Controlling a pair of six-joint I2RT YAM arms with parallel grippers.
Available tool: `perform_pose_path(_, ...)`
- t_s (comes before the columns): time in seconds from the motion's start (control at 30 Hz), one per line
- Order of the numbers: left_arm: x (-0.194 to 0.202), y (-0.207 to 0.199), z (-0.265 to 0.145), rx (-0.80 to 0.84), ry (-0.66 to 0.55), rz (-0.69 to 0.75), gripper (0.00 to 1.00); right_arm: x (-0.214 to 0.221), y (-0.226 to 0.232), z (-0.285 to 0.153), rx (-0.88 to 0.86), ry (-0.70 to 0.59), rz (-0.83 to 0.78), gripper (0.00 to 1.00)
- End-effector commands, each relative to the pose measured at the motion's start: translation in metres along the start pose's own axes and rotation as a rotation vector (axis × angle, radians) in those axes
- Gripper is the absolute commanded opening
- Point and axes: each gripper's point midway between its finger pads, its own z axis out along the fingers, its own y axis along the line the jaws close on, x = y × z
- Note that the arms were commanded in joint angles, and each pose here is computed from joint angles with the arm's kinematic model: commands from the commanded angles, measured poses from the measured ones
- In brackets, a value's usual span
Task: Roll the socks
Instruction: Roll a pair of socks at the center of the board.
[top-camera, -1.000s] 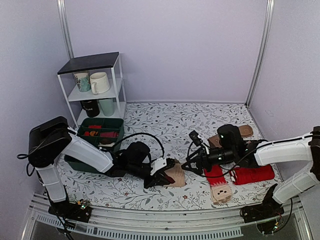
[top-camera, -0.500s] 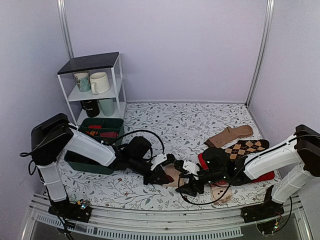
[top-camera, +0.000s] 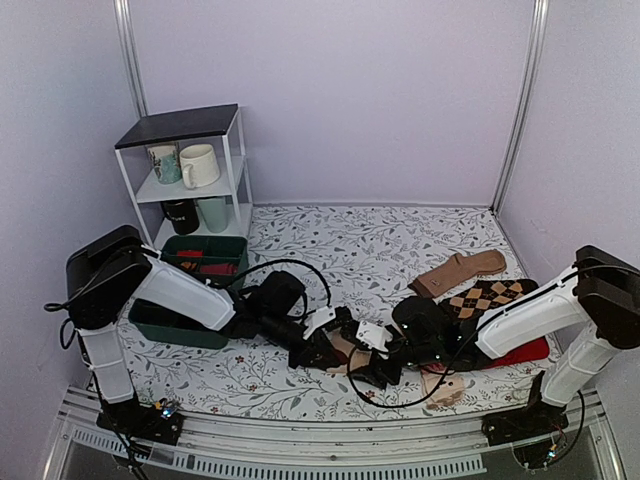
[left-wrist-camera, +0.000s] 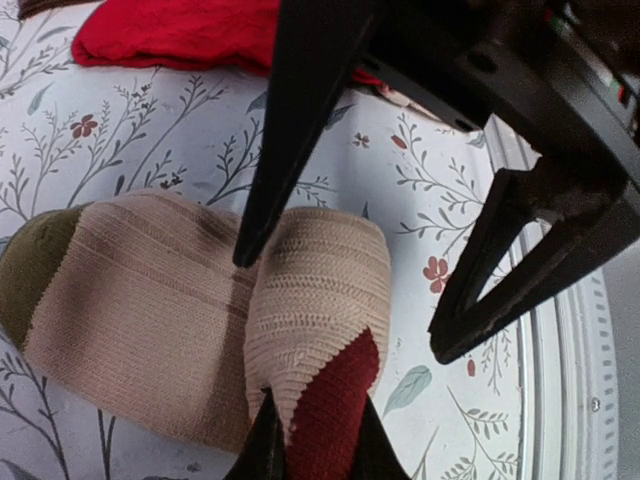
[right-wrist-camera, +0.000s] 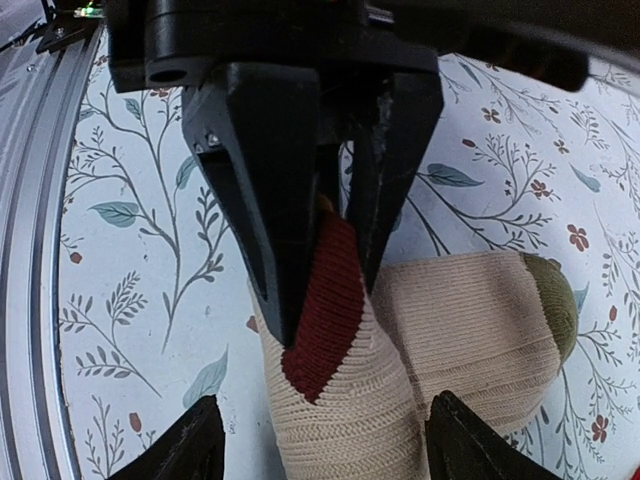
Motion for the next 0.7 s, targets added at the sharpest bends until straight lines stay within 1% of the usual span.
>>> perform_pose_path(0.0, 0.066, 0.006, 0.007, -0.025, 0.206, -0.13, 0.0, -0.003, 0.011, 0.012, -0.041, 0.004, -0.001, 0.68)
perform_pose_path(0.07, 0.065, 0.006, 0.007, -0.025, 0.204, -0.129, 0.0, 0.0, 0.011, 0.014, -0.042, 0.017, 0.012, 0.64)
perform_pose_path(0.1, 0.065, 0.007, 0.007, -0.027, 0.204, -0.128, 0.0, 0.002, 0.012, 0.015, -0.043, 0.027, 0.018, 0.61)
perform_pose_path(0.23, 0.063, 0.006, 0.008, -0.021, 0.194, -0.124, 0.0, 0.013, 0.013, 0.021, -0.053, 0.076, 0.063, 0.45)
perform_pose_path(0.3, 0.061, 0.006, 0.008, -0.019, 0.185, -0.118, 0.0, 0.017, 0.013, 0.025, -0.055, 0.094, 0.082, 0.35)
perform_pose_path(0.33, 0.059, 0.007, 0.008, -0.022, 0.177, -0.114, 0.02, 0.019, 0.013, 0.026, -0.054, 0.106, 0.099, 0.29)
perform_pose_path(0.37, 0.058, 0.008, 0.008, -0.028, 0.171, -0.109, 0.08, 0.022, 0.013, 0.027, -0.055, 0.118, 0.11, 0.25)
perform_pose_path(0.4, 0.054, 0.009, 0.008, -0.034, 0.157, -0.099, 0.17, 0.026, 0.014, 0.028, -0.058, 0.133, 0.126, 0.2)
perform_pose_path(0.43, 0.049, 0.01, 0.006, -0.046, 0.136, -0.083, 0.25, 0.031, 0.015, 0.028, -0.062, 0.149, 0.137, 0.18)
perform_pose_path(0.47, 0.043, 0.011, 0.004, -0.059, 0.115, -0.067, 0.3, 0.035, 0.017, 0.029, -0.07, 0.16, 0.157, 0.17)
perform_pose_path(0.53, 0.027, 0.014, -0.002, -0.096, 0.061, -0.028, 0.32, 0.044, 0.022, 0.029, -0.095, 0.183, 0.19, 0.14)
perform_pose_path(0.67, -0.008, 0.016, -0.022, -0.167, -0.055, 0.067, 0.32, 0.062, 0.027, 0.028, -0.129, 0.231, 0.284, 0.13)
